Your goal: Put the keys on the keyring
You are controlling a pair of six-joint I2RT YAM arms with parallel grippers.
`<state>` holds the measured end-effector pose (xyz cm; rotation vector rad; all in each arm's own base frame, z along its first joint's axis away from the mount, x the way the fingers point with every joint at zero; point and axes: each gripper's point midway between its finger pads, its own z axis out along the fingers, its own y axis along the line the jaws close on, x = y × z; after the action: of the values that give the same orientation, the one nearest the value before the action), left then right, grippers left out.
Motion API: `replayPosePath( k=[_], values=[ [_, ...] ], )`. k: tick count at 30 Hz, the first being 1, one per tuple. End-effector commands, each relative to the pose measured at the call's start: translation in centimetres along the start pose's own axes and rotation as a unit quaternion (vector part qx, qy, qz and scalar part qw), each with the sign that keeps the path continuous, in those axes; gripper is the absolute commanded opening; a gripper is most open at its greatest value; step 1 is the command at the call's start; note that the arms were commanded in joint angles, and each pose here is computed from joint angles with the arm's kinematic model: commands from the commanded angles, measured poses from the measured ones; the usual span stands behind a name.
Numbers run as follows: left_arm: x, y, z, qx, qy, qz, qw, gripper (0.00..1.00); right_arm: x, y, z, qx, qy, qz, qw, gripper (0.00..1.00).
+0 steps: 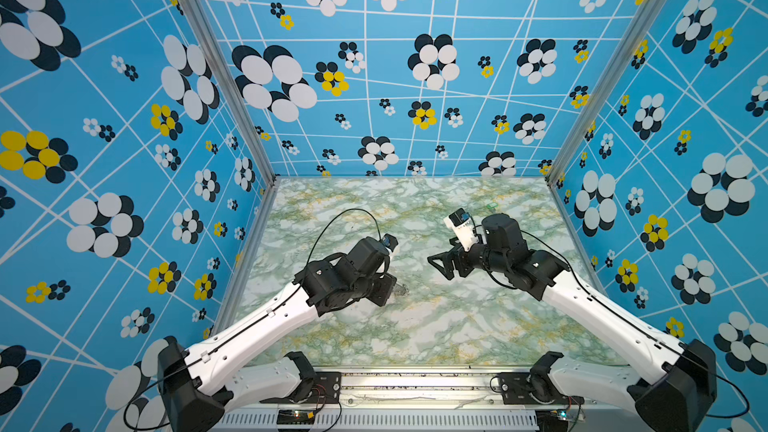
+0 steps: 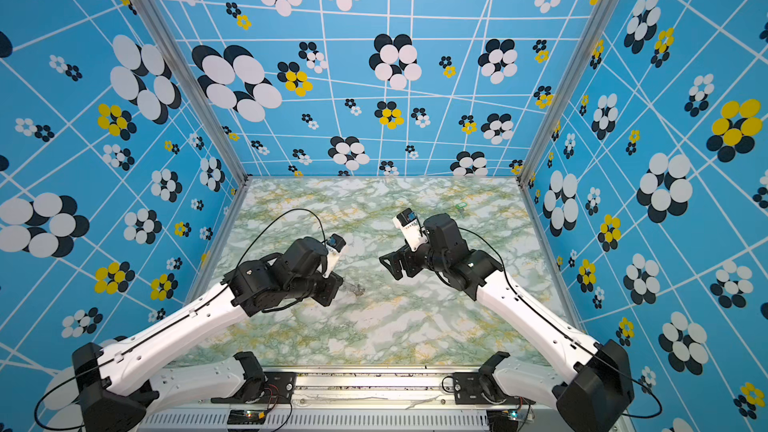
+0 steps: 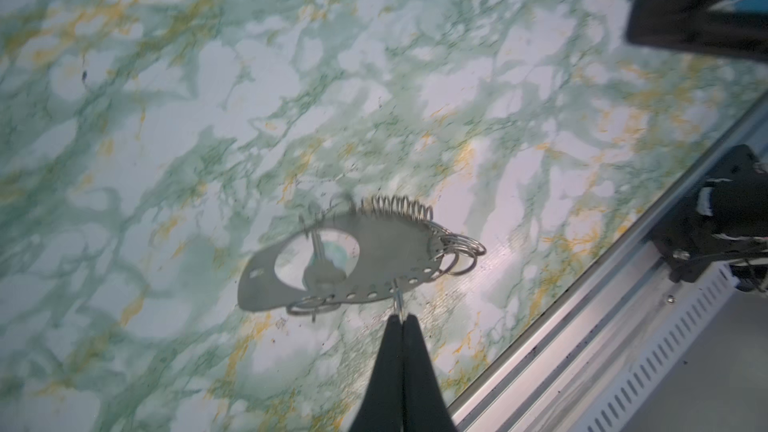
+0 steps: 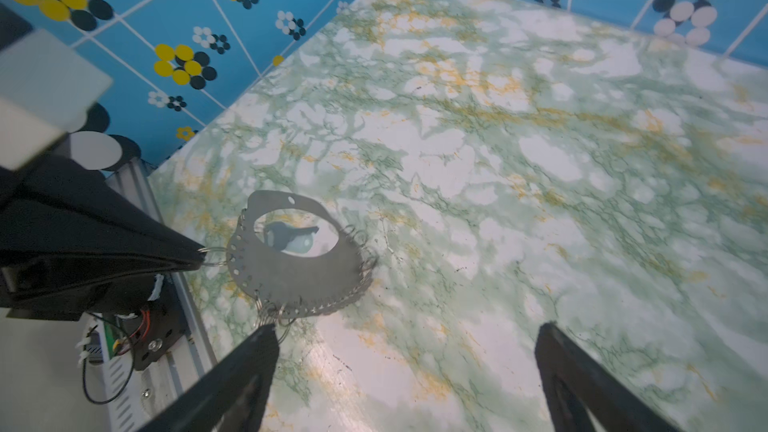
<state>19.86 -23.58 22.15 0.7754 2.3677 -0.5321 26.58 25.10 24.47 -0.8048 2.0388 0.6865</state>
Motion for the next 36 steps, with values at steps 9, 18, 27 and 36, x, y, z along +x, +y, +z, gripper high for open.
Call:
replayPosePath(
  k=[9, 18, 27, 36],
  values=[
    [-9.0, -9.7, -9.2, 0.205, -0.174, 0.252, 0.93, 0.0, -3.8, 7.9, -8.5, -0.154, -0.106, -0.182, 0.965, 0.92],
    [-11.1, -12.4, -11.0, 0.257, -0.236, 0.322, 0.88, 0.0, -6.3, 10.9, -12.2, -0.247, -0.145, -0.199, 0.937, 0.6],
    [-12.3, -13.4, -12.5, 0.27, -0.288, 0.338, 0.854, 0.0, -6.5, 12.1, -12.7, -0.294, -0.137, -0.198, 0.925, 0.45],
    [-12.3, -14.1, -13.6, 0.279, -0.312, 0.347, 0.839, 0.0, -7.4, 12.6, -13.4, -0.307, -0.156, -0.193, 0.919, 0.41]
  ],
)
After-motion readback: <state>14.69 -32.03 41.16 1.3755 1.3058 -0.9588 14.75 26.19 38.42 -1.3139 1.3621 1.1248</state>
